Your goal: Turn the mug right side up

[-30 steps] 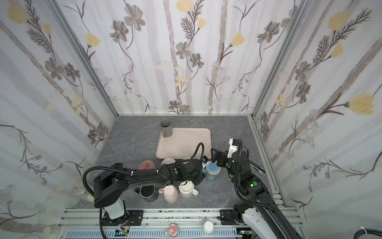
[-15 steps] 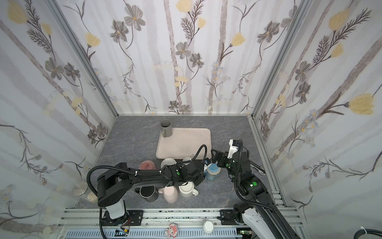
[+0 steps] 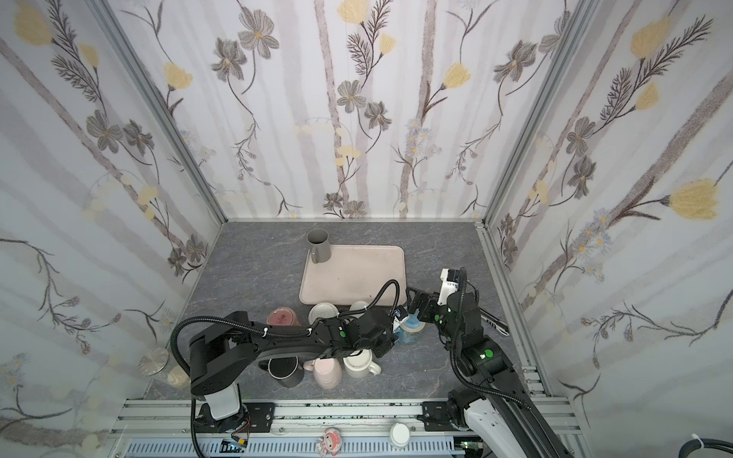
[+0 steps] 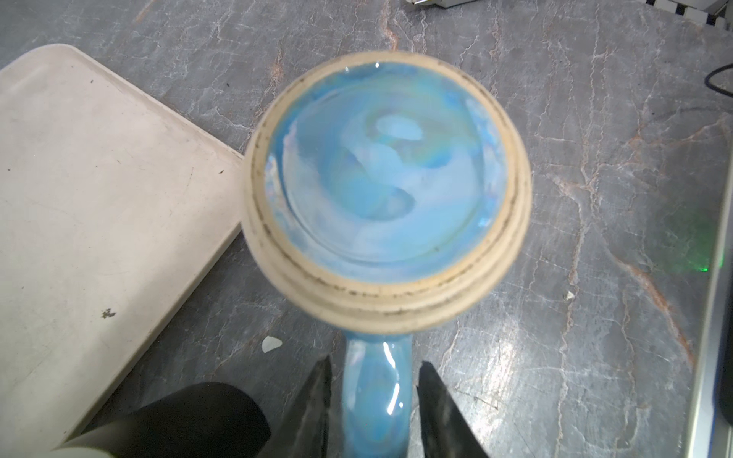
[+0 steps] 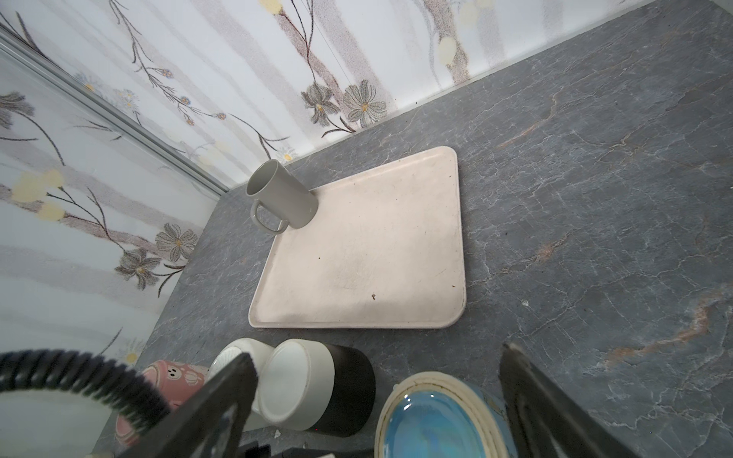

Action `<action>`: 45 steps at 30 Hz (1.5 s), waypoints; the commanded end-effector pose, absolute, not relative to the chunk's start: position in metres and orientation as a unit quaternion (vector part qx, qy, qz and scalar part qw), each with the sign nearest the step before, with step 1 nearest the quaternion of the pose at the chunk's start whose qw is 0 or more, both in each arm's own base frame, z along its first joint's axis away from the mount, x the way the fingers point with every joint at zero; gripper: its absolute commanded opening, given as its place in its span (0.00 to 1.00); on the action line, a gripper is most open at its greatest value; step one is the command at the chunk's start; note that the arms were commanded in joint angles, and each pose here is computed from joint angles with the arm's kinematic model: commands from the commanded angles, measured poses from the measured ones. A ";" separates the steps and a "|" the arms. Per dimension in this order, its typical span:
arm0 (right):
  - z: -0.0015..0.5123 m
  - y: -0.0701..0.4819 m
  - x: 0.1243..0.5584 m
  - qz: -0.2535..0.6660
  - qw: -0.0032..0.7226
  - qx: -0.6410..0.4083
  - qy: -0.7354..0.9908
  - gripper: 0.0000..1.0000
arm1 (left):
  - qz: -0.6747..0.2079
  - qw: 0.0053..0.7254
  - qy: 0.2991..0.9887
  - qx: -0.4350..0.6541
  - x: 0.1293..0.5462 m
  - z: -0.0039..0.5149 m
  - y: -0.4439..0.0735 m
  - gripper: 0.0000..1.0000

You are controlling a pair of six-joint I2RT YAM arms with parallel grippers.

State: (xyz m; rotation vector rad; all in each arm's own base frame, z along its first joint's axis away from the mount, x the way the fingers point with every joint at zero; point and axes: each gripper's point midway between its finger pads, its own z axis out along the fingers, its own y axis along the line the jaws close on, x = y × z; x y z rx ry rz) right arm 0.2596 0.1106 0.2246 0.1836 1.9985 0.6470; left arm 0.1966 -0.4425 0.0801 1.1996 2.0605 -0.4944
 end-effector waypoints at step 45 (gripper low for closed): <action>0.343 0.146 0.232 0.455 0.617 -0.019 0.642 0.96 | -0.454 0.582 0.644 0.202 0.281 0.323 -0.356 0.00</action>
